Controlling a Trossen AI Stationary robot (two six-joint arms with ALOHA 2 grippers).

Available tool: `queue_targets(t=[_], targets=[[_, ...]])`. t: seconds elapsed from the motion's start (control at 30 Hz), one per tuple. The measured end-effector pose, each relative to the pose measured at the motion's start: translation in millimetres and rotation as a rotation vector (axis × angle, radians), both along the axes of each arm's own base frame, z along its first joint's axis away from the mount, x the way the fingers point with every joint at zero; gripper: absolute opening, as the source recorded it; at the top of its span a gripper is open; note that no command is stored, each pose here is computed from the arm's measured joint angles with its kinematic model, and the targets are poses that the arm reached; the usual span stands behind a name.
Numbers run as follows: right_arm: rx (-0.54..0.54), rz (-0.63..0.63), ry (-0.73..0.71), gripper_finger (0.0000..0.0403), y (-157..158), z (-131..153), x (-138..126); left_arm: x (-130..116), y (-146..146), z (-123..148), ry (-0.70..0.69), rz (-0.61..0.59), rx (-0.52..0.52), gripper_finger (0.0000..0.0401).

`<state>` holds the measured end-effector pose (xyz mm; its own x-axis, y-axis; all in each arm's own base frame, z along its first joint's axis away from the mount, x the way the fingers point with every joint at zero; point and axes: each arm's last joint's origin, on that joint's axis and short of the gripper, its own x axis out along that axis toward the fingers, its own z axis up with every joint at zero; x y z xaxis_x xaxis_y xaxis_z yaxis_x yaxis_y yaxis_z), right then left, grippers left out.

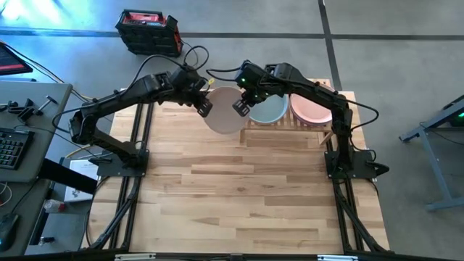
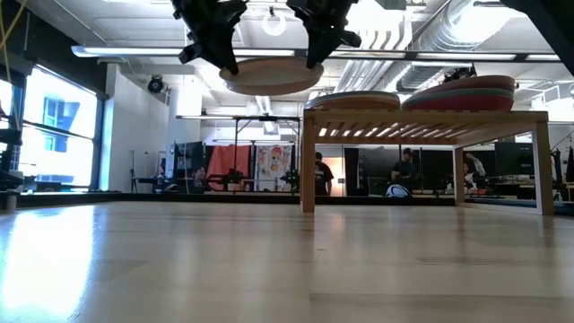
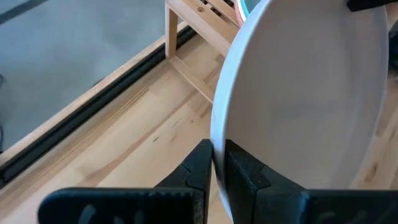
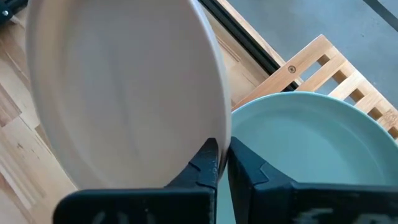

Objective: Place and stack plates onto a shelf
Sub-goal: Stack the gray plate on top of the blue plate on the shelf

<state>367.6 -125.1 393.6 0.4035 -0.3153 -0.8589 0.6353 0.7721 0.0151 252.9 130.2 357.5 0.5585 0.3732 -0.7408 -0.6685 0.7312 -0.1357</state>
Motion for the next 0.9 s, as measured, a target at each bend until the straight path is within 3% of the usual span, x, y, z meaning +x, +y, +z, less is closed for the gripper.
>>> queue_targets(t=[0.5, 0.9], targets=[[0.006, -0.002, 0.016, 0.0, 0.0, -0.7, -1.6, -1.3, 5.5, -1.3, -0.013, -0.01, -0.033, 0.0024], [0.007, -0.01, 0.023, 0.0, 0.2, -0.6, -2.8, 2.9, 7.7, -0.4, -0.068, 0.043, -0.053, 0.0048]])
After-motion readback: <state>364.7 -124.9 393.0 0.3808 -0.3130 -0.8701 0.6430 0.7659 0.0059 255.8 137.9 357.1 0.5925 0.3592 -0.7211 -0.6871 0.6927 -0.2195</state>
